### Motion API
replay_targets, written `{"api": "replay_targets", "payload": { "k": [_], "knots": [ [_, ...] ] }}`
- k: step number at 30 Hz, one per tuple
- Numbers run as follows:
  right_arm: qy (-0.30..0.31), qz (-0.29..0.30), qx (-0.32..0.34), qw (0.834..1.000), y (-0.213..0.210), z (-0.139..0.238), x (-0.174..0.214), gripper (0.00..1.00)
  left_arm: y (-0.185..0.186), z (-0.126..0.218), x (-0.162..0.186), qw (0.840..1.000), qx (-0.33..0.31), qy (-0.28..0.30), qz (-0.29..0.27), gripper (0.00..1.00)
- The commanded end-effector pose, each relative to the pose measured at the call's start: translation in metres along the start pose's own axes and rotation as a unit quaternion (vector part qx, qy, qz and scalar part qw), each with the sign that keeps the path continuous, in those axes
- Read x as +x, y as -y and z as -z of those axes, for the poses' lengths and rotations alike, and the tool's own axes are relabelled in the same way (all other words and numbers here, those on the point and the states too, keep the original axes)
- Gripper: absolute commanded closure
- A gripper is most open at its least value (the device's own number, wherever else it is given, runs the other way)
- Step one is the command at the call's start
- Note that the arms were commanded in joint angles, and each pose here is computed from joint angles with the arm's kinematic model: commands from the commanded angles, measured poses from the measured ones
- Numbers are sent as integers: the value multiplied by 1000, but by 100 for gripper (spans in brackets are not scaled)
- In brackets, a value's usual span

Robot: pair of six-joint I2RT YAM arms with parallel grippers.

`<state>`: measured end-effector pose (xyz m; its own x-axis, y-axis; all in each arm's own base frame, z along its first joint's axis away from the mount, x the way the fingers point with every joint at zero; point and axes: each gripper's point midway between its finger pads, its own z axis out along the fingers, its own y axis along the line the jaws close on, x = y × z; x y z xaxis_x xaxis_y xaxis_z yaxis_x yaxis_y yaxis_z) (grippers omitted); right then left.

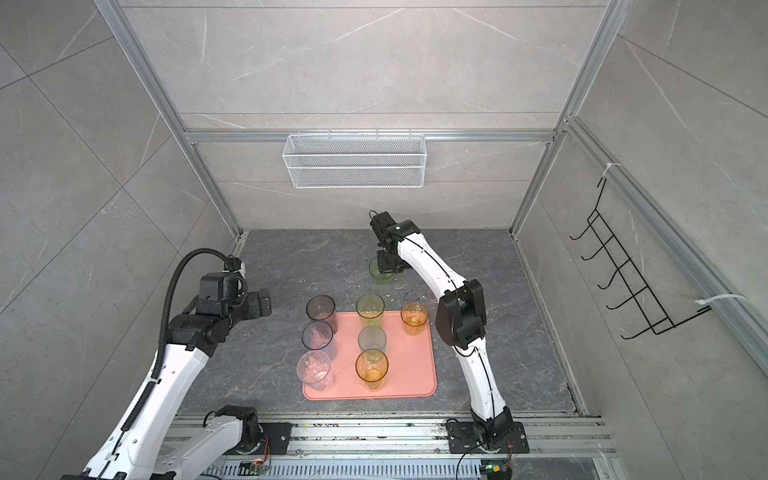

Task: Place the glasses into the tray
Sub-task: 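Lift the green cup with the right gripper and carry it toward the tray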

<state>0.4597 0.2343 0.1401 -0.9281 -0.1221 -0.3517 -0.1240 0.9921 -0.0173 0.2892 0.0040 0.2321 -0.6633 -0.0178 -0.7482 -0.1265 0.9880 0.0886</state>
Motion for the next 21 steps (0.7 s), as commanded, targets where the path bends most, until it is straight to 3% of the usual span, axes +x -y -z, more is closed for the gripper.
{"api": "replay_targets", "payload": {
  "k": [1, 21],
  "knots": [
    [42, 8, 8, 999, 11, 56, -8, 100, -1, 6, -7, 1000, 2, 16, 2, 1],
    [60, 5, 10, 998, 39, 131, 23, 100, 0, 12, -11, 1000, 10, 27, 9, 1]
  ]
}}
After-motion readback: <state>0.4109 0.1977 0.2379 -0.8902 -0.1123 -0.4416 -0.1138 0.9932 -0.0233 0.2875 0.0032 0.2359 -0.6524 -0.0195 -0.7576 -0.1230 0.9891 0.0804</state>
